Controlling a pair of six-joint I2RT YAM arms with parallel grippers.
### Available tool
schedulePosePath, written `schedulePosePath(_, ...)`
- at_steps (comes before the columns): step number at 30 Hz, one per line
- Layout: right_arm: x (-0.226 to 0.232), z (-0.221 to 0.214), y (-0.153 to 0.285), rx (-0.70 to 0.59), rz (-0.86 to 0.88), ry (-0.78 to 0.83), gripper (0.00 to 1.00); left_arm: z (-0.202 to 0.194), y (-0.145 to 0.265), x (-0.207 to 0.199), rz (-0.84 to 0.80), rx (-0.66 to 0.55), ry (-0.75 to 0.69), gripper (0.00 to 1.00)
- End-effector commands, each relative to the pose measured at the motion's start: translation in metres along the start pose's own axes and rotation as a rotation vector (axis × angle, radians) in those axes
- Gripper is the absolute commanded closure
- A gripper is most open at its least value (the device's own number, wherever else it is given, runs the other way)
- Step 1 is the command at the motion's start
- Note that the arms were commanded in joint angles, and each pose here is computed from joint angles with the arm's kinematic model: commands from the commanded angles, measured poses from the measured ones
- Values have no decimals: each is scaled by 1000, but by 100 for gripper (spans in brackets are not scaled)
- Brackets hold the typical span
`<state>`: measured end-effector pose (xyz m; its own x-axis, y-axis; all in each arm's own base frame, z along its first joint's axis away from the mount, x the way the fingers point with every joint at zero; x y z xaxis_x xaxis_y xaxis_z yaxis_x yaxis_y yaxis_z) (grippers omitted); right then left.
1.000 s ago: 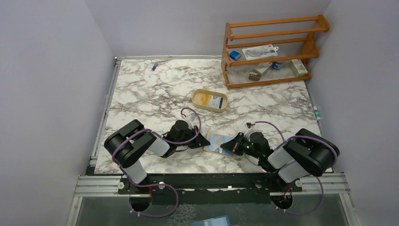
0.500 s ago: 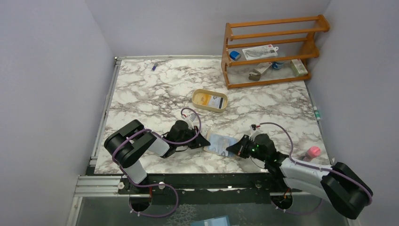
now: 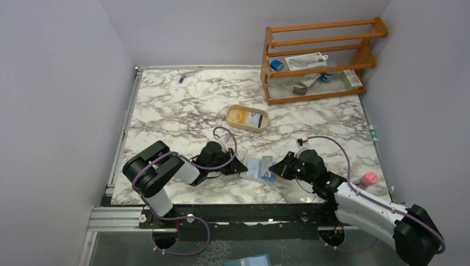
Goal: Take the credit cards out of the card holder
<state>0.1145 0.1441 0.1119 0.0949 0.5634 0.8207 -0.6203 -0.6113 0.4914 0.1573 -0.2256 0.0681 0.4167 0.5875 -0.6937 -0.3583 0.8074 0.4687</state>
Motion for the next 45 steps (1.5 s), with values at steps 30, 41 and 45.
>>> schedulePosePath(30,103,173,-128,-114,264,-59,99,-18,7,15,95,97,12,100)
schedulePosePath(41,77,168,-153,-80,223,-128,99,-21,9,17,100,103,13,100)
schedulePosePath(45,72,167,-155,-82,208,-131,99,-22,9,17,102,105,13,100)
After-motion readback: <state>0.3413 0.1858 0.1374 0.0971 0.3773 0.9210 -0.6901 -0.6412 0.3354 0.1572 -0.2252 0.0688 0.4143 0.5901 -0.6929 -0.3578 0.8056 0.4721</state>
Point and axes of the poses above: each gripper's point midway between its finger pads, its own y axis back along the fingers, its own x axis along the line the jaws close on, z = x × y, the point moved 10 cm from there along y, back along the fingers, and after that the axes turned 15 degrees about -y, right-handed, at the moved point
